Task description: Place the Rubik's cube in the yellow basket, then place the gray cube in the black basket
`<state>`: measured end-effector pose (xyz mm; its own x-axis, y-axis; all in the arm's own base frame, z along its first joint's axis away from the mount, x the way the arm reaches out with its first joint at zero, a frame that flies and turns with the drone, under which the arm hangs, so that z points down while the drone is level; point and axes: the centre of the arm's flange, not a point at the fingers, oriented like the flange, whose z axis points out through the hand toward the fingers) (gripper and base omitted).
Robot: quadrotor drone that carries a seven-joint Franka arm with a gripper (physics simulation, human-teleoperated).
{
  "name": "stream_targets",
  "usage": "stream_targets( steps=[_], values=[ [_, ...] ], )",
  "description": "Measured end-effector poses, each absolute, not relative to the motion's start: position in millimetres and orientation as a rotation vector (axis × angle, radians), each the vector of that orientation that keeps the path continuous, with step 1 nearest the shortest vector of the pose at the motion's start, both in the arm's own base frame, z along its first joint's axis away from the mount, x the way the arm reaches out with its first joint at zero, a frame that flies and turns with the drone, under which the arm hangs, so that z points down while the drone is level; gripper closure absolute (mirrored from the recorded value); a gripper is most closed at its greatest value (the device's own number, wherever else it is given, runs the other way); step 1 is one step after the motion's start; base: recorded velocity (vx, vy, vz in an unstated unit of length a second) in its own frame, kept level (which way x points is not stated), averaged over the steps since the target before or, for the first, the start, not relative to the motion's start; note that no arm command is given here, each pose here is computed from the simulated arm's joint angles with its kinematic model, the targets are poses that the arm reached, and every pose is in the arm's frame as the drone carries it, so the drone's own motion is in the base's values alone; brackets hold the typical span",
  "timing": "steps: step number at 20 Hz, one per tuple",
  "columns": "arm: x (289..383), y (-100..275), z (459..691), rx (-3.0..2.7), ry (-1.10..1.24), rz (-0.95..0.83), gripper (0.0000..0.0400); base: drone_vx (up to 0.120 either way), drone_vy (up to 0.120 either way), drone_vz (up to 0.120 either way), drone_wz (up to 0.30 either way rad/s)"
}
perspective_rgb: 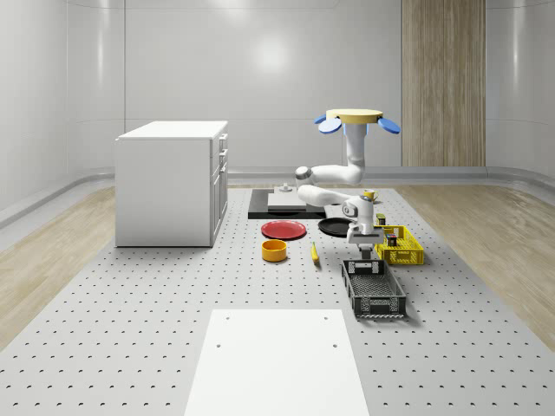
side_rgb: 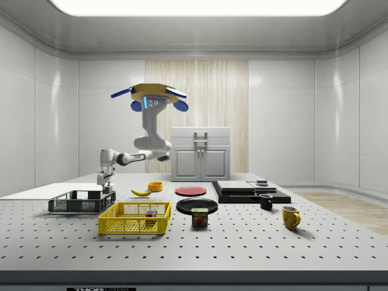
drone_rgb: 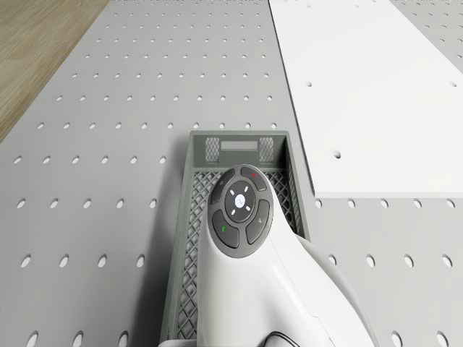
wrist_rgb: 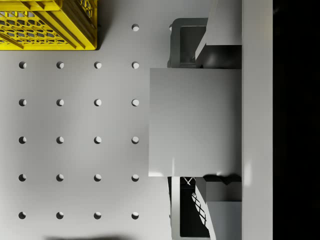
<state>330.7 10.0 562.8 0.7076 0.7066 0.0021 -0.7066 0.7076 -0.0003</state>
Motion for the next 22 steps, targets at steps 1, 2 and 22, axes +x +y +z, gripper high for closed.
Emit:
stream_targets(
  steps=[1,2,22],
  values=[
    [330.7,10.0,562.8,0.001,-0.002,0.785,0.0149,0.120,0.000,0.080,0.000],
    [330.7,10.0,562.8,0.001,-0.002,0.785,0.0149,0.120,0.000,0.120,0.000],
    [330.7,10.0,571.8,0.001,-0.002,0.786,0.0149,0.090,-0.010,0.006,0.000]
  ],
)
